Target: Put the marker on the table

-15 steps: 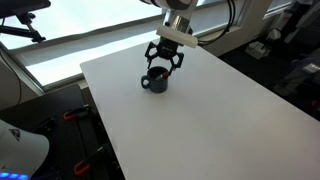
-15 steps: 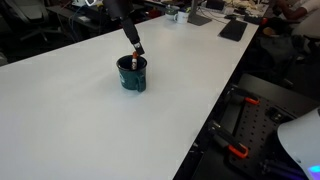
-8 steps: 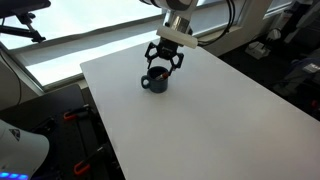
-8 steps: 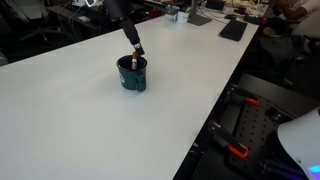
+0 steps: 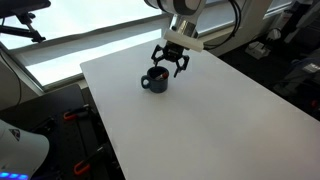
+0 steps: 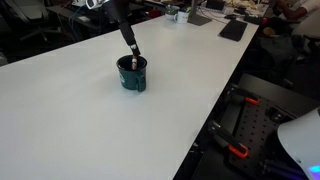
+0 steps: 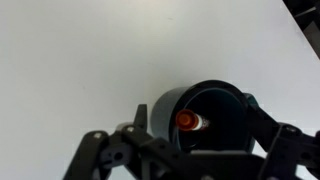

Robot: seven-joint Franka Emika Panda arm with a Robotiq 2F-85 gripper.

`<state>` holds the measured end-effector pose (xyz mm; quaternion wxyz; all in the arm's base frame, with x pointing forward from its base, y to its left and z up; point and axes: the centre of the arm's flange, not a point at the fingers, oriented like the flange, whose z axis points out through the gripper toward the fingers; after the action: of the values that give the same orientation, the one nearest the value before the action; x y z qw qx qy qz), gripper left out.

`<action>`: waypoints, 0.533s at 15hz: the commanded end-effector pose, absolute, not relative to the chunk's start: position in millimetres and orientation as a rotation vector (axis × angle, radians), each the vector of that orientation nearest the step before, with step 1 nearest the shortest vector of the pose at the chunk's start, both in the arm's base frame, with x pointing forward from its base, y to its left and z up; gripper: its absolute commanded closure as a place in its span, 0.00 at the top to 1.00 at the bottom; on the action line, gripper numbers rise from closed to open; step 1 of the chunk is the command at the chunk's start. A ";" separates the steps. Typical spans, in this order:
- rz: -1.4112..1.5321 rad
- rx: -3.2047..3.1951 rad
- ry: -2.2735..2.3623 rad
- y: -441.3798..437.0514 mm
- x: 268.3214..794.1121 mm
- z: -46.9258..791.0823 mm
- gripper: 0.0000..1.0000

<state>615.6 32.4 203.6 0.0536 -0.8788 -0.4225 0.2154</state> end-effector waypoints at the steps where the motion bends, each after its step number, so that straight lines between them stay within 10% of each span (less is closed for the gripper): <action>1: 0.651 -2.673 -1.280 30.8 619.1 202.4 1.00; 8: 0.655 -2.665 -1.275 28.8 622.8 195.1 1.00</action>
<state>620.0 29.6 195.6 0.0559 -0.8794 -0.4199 0.2172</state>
